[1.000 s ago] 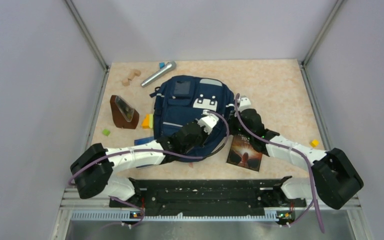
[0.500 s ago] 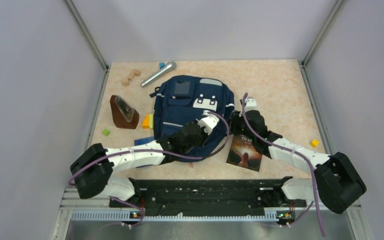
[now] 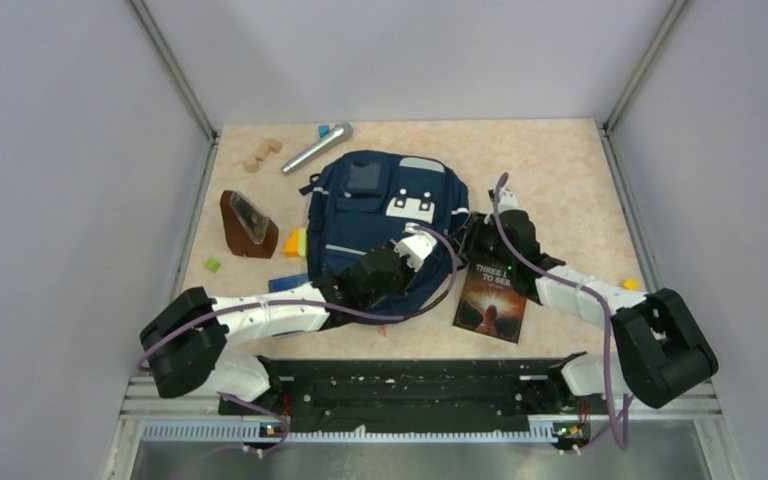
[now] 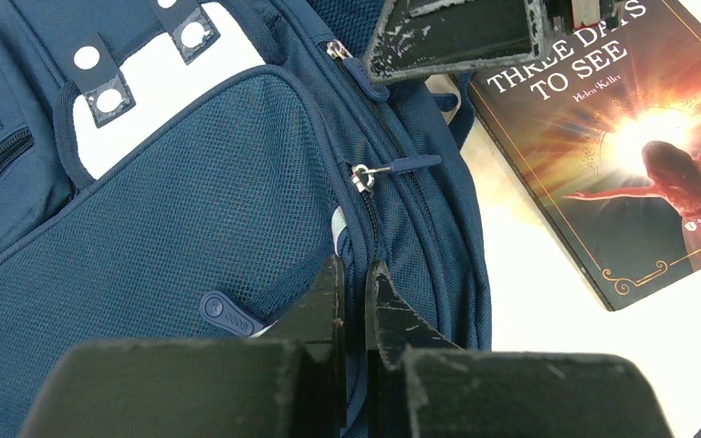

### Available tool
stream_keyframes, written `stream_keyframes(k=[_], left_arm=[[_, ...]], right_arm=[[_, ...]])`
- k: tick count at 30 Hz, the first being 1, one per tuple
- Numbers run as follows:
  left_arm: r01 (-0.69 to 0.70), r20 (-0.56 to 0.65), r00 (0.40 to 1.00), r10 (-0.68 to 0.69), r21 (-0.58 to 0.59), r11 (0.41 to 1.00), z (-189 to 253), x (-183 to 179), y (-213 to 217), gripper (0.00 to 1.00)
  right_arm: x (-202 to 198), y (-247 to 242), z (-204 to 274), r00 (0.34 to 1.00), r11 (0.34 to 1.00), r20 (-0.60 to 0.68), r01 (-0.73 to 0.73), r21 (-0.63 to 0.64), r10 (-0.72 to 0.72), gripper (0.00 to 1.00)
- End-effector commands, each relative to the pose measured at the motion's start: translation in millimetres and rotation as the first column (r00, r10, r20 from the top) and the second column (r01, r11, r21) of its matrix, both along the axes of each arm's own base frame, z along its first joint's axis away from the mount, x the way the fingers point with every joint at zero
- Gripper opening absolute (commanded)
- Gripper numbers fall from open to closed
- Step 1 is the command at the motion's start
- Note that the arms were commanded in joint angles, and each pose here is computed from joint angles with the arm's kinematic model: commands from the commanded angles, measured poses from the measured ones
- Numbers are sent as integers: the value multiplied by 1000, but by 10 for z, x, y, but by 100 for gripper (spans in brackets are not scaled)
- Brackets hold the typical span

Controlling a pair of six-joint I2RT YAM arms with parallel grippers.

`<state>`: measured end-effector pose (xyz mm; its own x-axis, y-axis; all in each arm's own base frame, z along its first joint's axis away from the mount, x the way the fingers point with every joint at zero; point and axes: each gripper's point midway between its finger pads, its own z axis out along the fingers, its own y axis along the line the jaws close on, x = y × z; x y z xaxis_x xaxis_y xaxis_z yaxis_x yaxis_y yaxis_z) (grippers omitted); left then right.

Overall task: Pack the student bag
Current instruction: Unzip the student bag at the center of the board.

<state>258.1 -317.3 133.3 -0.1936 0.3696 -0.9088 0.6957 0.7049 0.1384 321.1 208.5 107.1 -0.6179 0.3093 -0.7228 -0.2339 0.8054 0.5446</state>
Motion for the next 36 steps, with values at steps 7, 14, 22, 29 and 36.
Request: stream_keyframes(k=[7, 14, 22, 29, 36], left_arm=[[-36, 77, 996, 44, -93, 995, 336, 112, 17, 0], [-39, 80, 996, 47, -89, 995, 328, 115, 28, 0], [-42, 80, 996, 49, -86, 995, 323, 121, 28, 0], [-45, 84, 995, 52, -86, 995, 336, 121, 44, 0], [-44, 86, 995, 51, -87, 995, 347, 121, 43, 0]], right_arm=[[284, 126, 264, 997, 999, 68, -46, -24, 47, 37], [267, 200, 17, 997, 997, -10, -71, -12, 70, 34], [155, 259, -6, 995, 995, -41, -86, 54, 89, 34], [56, 303, -39, 992, 989, -78, -91, 114, 101, 30], [-15, 245, -22, 994, 992, -72, -73, 106, 81, 33]])
